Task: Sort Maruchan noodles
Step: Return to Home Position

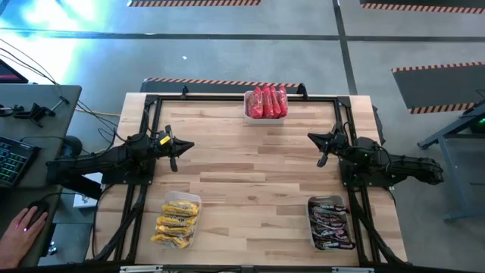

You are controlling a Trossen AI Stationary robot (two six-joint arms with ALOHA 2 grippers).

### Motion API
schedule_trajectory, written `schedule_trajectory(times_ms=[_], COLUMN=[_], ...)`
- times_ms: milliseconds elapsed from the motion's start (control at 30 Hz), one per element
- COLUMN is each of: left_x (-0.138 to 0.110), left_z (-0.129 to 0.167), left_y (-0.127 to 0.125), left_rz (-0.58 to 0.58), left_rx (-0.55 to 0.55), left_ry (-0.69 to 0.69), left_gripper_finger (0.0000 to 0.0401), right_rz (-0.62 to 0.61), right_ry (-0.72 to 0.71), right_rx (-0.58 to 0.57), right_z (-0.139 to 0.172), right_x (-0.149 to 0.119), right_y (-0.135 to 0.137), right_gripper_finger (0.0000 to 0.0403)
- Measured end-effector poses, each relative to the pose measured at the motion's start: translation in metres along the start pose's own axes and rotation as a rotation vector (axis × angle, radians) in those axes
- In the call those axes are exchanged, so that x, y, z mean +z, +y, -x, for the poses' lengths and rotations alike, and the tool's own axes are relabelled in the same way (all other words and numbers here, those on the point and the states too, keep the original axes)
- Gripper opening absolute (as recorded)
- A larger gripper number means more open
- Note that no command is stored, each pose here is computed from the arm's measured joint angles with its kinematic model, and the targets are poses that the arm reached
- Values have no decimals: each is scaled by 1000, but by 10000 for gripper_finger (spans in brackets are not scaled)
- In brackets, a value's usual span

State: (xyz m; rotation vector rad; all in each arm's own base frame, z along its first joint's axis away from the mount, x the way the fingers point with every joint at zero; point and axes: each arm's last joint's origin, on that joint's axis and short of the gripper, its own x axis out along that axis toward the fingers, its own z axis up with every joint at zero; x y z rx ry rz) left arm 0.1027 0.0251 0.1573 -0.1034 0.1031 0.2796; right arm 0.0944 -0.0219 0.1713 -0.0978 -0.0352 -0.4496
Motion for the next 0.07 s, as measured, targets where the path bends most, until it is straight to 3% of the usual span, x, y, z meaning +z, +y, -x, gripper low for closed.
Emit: schedule_trajectory(times_ms=[67], left_x=[0], left_z=[0], left_y=[0], left_rz=[0], left_rx=[0], left_ry=[0], left_gripper_finger=[3], right_rz=[0], right_ry=[0], right_rx=[1], right_z=[0], right_x=[0], right_y=[0], right_gripper_finger=[0])
